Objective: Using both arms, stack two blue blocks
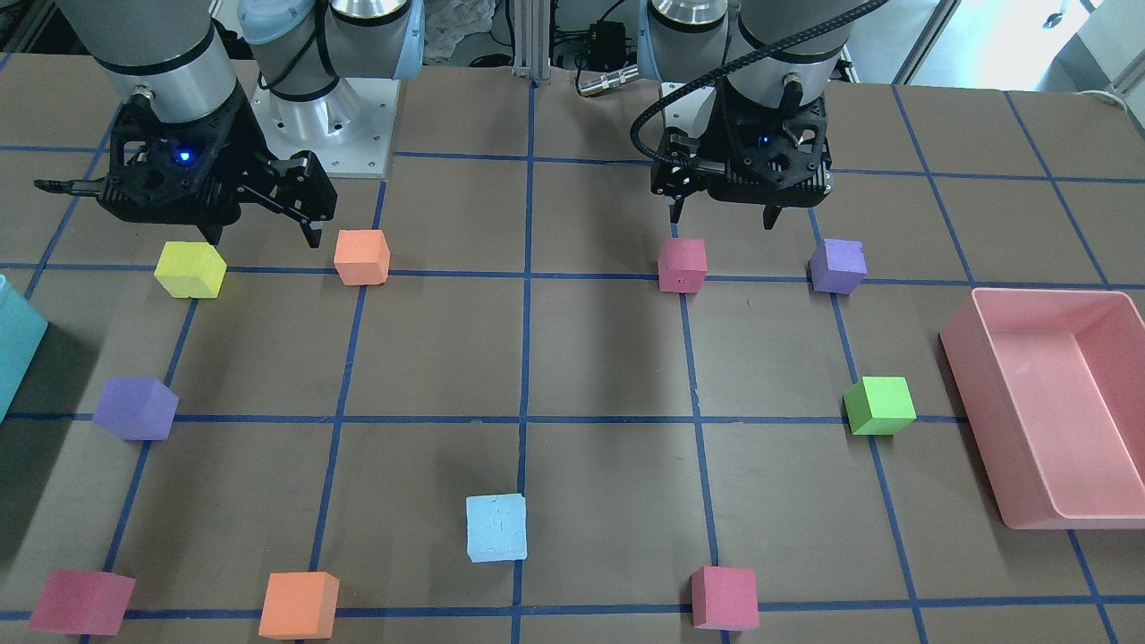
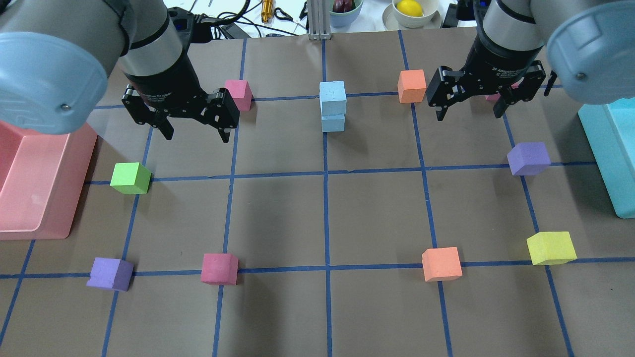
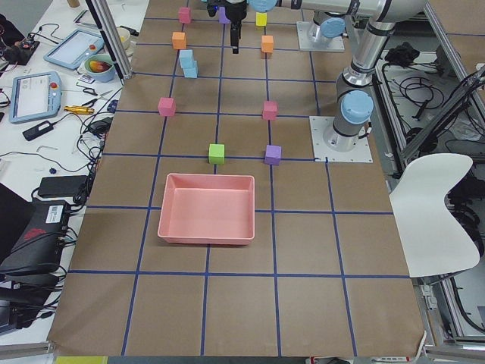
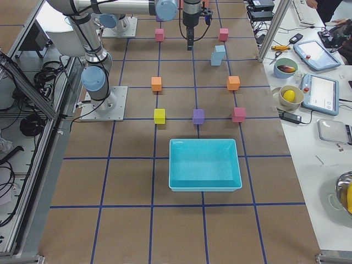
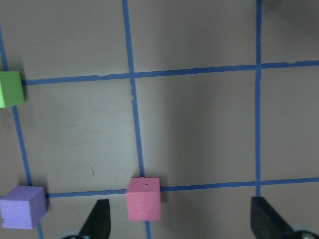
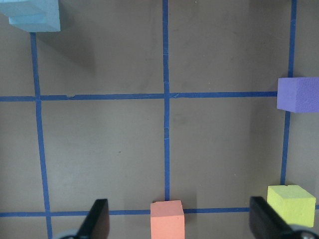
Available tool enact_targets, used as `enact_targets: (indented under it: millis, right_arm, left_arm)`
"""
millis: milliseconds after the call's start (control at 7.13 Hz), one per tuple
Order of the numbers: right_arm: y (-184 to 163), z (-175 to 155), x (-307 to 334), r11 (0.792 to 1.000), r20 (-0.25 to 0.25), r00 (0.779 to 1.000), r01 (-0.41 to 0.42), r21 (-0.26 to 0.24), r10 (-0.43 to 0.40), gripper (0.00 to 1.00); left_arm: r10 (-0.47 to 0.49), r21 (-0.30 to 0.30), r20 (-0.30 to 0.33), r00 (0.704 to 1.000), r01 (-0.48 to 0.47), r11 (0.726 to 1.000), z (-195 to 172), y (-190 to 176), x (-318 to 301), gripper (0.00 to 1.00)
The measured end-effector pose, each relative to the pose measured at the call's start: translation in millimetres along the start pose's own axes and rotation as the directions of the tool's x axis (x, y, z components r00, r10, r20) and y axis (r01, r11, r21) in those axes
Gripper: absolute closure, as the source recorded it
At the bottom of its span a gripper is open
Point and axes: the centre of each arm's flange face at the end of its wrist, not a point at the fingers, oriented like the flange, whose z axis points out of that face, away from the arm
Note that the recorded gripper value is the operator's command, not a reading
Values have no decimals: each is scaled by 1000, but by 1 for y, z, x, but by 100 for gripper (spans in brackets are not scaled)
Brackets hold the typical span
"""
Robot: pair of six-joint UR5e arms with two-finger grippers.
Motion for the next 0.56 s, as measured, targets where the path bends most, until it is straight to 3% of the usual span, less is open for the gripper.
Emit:
enact_targets:
  millis: [561]
  right_arm:
    - [1,1,0,1000,-4,1000,0,-5,0,0]
  left_arm:
    - [-22,30,-38,999,23,999,-13,-15,-7,0]
